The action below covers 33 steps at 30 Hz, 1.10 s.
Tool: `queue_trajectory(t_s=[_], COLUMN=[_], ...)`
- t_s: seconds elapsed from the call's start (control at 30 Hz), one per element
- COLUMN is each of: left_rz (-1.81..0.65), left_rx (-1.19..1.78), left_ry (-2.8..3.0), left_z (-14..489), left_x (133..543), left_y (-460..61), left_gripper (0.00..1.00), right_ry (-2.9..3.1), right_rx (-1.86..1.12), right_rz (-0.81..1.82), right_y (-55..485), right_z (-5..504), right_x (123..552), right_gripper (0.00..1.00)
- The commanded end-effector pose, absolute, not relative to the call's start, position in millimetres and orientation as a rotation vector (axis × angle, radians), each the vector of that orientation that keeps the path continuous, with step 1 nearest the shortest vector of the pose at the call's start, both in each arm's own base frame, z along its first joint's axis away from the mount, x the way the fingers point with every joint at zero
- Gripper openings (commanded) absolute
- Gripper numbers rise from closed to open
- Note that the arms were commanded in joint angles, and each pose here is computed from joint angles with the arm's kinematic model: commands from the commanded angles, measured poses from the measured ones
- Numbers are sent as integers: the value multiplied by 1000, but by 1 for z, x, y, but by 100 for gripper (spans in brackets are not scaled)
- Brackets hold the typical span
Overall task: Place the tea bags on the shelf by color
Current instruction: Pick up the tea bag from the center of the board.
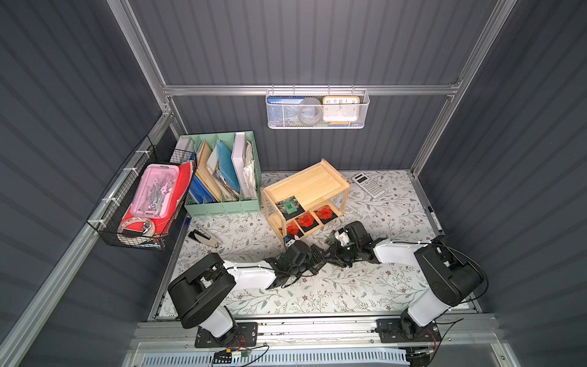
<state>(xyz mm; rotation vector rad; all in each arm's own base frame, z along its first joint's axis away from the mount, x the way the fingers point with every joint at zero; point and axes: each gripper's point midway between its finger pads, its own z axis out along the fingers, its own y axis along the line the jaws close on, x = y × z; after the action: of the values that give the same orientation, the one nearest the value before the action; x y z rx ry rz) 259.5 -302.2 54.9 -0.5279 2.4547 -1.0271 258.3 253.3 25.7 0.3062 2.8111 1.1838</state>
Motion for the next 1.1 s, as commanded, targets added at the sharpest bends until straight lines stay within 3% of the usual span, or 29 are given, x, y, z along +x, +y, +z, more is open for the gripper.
queue_trajectory(t_s=[0.0, 0.5, 0.87, 1.07], left_rz=[-996, -992, -990, -1001], left_rx=[-550, -550, -549, -554], left_ry=[2499, 2504, 2504, 2470], left_z=[45, 45, 47, 63], left_x=[255, 254, 253, 256], left_y=[-301, -299, -299, -297], left_gripper=[100, 100, 100, 100], right_ry=[2826, 2798, 2752, 2716], right_rx=[316, 310, 275, 231], right_rz=[1188, 1264, 1323, 1326], right_y=[253, 263, 267, 265], right_z=[20, 18, 26, 37], right_x=[259, 263, 264, 262], right_gripper=[38, 22, 0, 0])
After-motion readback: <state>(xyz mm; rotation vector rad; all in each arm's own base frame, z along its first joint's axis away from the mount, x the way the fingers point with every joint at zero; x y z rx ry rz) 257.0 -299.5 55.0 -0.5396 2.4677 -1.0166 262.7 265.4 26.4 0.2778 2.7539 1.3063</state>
